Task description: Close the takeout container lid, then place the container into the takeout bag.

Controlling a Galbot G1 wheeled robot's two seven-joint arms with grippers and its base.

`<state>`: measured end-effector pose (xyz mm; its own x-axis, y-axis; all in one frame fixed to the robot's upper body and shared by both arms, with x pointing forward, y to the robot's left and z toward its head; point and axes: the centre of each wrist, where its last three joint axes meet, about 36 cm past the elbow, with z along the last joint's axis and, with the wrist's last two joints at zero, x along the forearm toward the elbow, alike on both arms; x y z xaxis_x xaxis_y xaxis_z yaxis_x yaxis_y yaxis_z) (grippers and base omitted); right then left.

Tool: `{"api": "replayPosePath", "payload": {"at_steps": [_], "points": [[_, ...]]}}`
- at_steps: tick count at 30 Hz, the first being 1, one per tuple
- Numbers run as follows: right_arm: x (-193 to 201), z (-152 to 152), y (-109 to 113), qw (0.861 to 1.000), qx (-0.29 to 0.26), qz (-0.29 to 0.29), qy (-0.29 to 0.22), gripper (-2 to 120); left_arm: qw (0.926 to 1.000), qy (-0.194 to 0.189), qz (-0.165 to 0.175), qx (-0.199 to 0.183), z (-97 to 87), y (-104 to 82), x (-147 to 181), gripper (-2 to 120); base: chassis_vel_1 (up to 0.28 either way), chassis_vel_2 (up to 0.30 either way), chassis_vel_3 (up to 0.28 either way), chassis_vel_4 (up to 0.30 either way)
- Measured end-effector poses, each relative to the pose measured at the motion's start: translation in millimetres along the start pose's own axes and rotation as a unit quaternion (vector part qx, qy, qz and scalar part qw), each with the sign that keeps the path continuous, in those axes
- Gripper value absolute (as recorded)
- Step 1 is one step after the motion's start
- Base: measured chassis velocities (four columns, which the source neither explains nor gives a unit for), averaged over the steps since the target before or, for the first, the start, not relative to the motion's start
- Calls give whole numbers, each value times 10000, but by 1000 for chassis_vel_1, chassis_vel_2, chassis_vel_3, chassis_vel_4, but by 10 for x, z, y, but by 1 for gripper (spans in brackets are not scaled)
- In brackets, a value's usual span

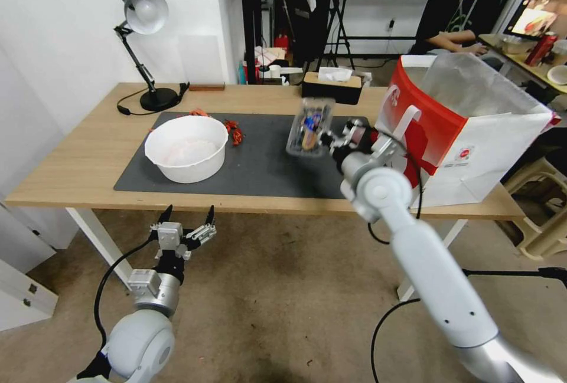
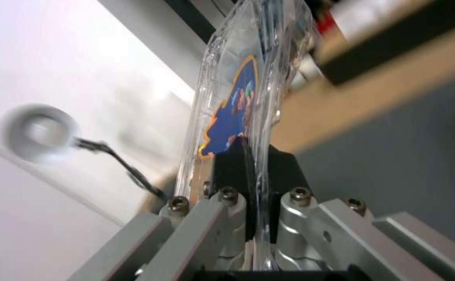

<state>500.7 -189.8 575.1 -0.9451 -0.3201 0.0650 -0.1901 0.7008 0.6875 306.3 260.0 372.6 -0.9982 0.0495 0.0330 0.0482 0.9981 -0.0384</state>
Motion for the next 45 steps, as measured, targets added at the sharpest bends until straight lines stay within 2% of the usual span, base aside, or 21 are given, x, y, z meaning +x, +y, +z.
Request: {"api": "replayPosePath", "payload": {"at_steps": [1, 2, 4, 5, 6, 8, 13, 17, 18, 24, 28, 30, 33, 34, 38, 39, 40, 42, 43, 45], "points": [[87, -163, 69, 9998, 80, -111, -152, 0, 10000, -3, -3, -4, 0, 1, 2, 100, 0, 0, 0, 0], [87, -163, 69, 9998, 80, -111, -152, 0, 10000, -3, -3, -4, 0, 1, 2, 100, 0, 0, 0, 0], [246, -476, 185, 9983, 228, -240, -483, 0, 10000, -13, -10, 1, 2, -7, 3, 100, 0, 0, 0, 0], [310, -613, 219, 9973, 299, -236, -630, 0, 10000, -21, -12, -1, 2, -10, 3, 100, 0, 0, 0, 0], [310, -613, 219, 9973, 299, -236, -630, 0, 10000, -21, -12, -1, 2, -10, 3, 100, 0, 0, 0, 0], [441, -892, 248, 9943, 504, -122, -937, 0, 10000, -46, -12, -16, 3, -18, 4, 100, 0, 0, 0, 0], [649, -1325, 144, 9813, 1052, 444, -1548, 0, 10000, -69, 12, -20, 7, -41, 8, 100, 0, 0, 0, 0], [746, -1523, -9, 9735, 1151, 904, -1756, 0, 10000, -77, 46, -14, 9, -67, 3, 100, 0, 0, 0, 0], [746, -1523, -9, 9735, 1151, 904, -1756, 0, 10000, -77, 46, -14, 9, -67, 3, 100, 0, 0, 0, 0], [857, -1622, -344, 9637, 1089, 1571, -1862, 0, 9999, -99, 85, -6, -4, -93, 4, 100, 0, 0, 0, 0], [888, -1550, -510, 9595, 1172, 1895, -1725, 0, 9999, -103, 91, -7, -10, -95, 6, 100, 0, 0, 0, 0], [893, -1509, -549, 9586, 1207, 1967, -1667, 4, 9999, -102, 93, -7, -10, -97, 7, 100, 0, 0, 0, 0], [893, -1445, -598, 9578, 1250, 2054, -1576, 18, 9999, -103, 101, -5, -14, -103, 11, 100, 0, 0, 0, 0], [893, -1445, -598, 9578, 1250, 2054, -1576, 18, 9999, -103, 101, -5, -14, -103, 11, 100, 0, 0, 0, 0], [895, -1446, -589, 9579, 1262, 2048, -1567, 36, 9999, -97, 103, -1, -18, -106, 25, 100, 0, 0, 0, 0], [895, -1446, -589, 9579, 1262, 2048, -1567, 36, 9999, -97, 103, -1, -18, -106, 25, 100, 0, 0, 0, 0], [899, -1461, -572, 9579, 1268, 2027, -1590, 41, 9999, -94, 101, -3, -19, -104, 30, 100, 0, 0, 0, 0], [923, -1510, -528, 9609, 1174, 1865, -1676, 51, 9999, -100, 98, -5, -26, -100, 35, 100, 0, 0, 0, 0], [923, -1510, -528, 9609, 1174, 1865, -1676, 51, 9999, -100, 98, -5, -26, -100, 35, 100, 0, 0, 0, 0], [967, -1554, -467, 9684, 916, 1412, -1843, 60, 9999, -104, 96, -8, -32, -96, 39, 100, 0, 0, 0, 0]]}}
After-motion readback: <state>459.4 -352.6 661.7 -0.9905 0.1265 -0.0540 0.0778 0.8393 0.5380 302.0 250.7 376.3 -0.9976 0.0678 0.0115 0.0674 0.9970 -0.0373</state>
